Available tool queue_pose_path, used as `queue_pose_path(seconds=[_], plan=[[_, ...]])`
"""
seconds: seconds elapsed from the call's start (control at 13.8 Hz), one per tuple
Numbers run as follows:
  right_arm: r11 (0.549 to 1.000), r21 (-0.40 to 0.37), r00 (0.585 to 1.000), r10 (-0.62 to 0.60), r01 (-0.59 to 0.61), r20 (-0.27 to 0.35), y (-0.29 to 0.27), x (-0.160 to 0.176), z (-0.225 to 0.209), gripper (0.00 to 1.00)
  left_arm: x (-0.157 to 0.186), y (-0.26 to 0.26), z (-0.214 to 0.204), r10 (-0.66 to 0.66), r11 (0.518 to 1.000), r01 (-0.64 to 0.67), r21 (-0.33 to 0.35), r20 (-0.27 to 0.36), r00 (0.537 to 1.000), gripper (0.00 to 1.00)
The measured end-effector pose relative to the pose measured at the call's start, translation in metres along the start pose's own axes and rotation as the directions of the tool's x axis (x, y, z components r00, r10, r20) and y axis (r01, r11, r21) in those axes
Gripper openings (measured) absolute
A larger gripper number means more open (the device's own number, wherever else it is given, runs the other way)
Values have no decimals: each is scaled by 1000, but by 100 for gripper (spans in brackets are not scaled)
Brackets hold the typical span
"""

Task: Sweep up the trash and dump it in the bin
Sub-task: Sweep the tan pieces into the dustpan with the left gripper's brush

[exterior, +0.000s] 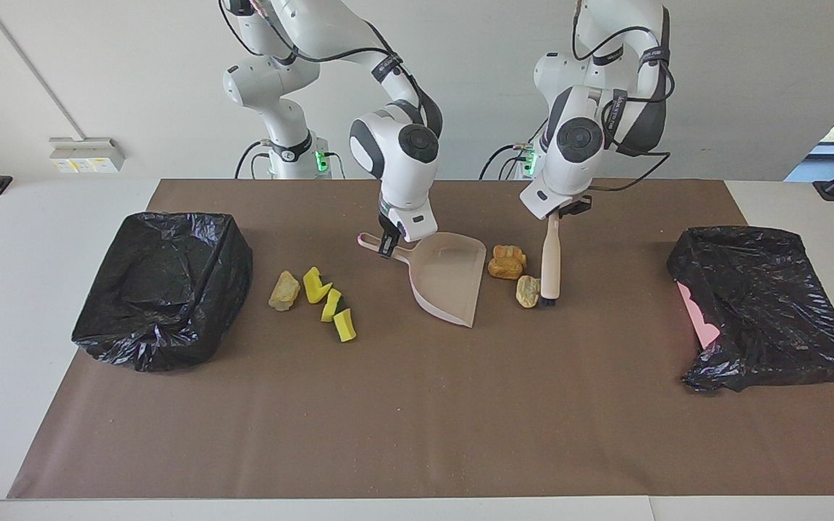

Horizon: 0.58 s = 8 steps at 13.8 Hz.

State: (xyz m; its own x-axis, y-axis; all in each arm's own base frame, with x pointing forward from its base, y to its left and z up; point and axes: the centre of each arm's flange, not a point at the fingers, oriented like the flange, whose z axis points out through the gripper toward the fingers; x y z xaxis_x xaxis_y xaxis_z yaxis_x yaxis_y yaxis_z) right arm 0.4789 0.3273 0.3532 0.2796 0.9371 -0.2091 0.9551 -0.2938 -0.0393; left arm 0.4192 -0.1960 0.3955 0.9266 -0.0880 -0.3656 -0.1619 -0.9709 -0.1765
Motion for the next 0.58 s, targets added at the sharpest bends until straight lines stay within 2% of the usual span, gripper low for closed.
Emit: queue_pose_path(seconds=[0.14, 0.22, 0.36, 0.58], plan=[[1000, 0, 1000, 0, 0, 0, 0, 0, 0, 31, -13, 11, 11, -168, 986, 168, 12, 5, 986, 26], [1000, 0, 1000, 0, 0, 0, 0, 0, 0, 31, -22, 19, 20, -238, 971, 238, -4, 4, 971, 26], [1000, 0, 1000, 0, 0, 0, 0, 0, 0, 31, -39, 32, 39, -382, 920, 381, -94, 11, 924, 26], [1000, -1, 1000, -15, 15, -1, 0, 0, 0, 31, -54, 50, 53, -446, 879, 442, -178, 20, 895, 26]])
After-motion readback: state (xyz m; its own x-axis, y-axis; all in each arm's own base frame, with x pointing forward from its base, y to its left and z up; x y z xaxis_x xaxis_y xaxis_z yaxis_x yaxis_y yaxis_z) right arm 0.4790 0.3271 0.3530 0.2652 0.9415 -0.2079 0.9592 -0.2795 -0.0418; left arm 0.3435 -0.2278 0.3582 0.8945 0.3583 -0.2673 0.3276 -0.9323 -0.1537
